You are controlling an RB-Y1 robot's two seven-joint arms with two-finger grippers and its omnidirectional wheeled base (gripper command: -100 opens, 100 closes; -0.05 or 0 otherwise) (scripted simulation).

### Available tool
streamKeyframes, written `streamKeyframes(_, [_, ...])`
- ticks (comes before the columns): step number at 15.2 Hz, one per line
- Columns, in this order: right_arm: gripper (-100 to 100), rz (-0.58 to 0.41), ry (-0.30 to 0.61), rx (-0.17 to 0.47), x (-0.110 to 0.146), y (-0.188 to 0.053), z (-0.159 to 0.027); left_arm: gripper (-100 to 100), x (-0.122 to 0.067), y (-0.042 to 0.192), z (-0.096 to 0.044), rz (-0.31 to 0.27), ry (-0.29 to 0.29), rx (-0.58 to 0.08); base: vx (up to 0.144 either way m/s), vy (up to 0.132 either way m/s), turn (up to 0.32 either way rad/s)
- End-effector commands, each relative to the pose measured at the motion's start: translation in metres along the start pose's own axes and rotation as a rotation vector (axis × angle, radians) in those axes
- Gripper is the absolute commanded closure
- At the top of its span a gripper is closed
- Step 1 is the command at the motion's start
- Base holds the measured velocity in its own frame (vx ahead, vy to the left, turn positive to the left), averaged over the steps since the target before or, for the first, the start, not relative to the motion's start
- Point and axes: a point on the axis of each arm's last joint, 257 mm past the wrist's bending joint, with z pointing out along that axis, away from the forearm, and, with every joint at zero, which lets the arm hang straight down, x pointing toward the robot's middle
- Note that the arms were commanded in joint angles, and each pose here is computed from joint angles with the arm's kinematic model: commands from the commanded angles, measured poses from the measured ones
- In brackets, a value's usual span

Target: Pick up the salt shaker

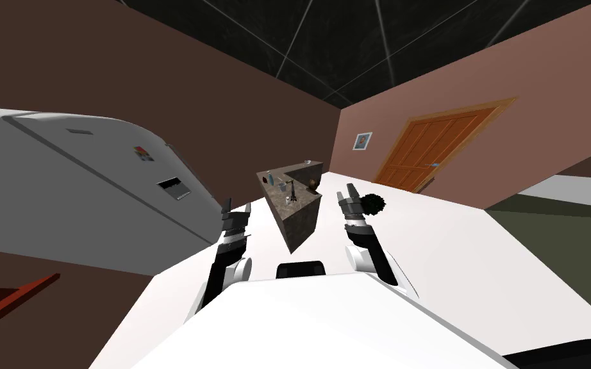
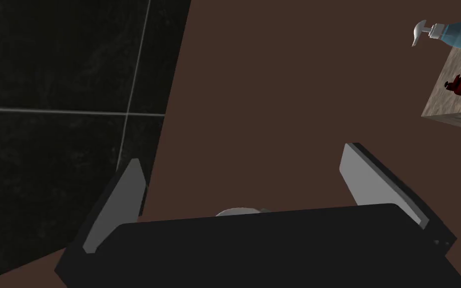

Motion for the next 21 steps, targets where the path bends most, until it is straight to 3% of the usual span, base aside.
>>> streamKeyframes(1, [0, 0.0, 0.0, 0.0, 0.0, 0.0, 0.0, -100, 0.003, 0.003, 0.0, 0.009, 0.034, -0.009, 0.008, -0.011, 0.002])
streamKeyframes(10, [0, 0.0, 0.0, 0.0, 0.0, 0.0, 0.0, -100, 0.005, 0.028, -0.002, -0.013, 0.136, -0.074, 0.048, -0.068, 0.016])
streamKeyframes(15, [0, 0.0, 0.0, 0.0, 0.0, 0.0, 0.0, -100, -0.009, 0.062, -0.003, -0.095, 0.15, -0.148, 0.084, -0.151, 0.036])
streamKeyframes(21, [0, 0.0, 0.0, 0.0, 0.0, 0.0, 0.0, -100, -0.034, 0.099, -0.004, -0.218, 0.101, -0.223, 0.119, -0.189, 0.045])
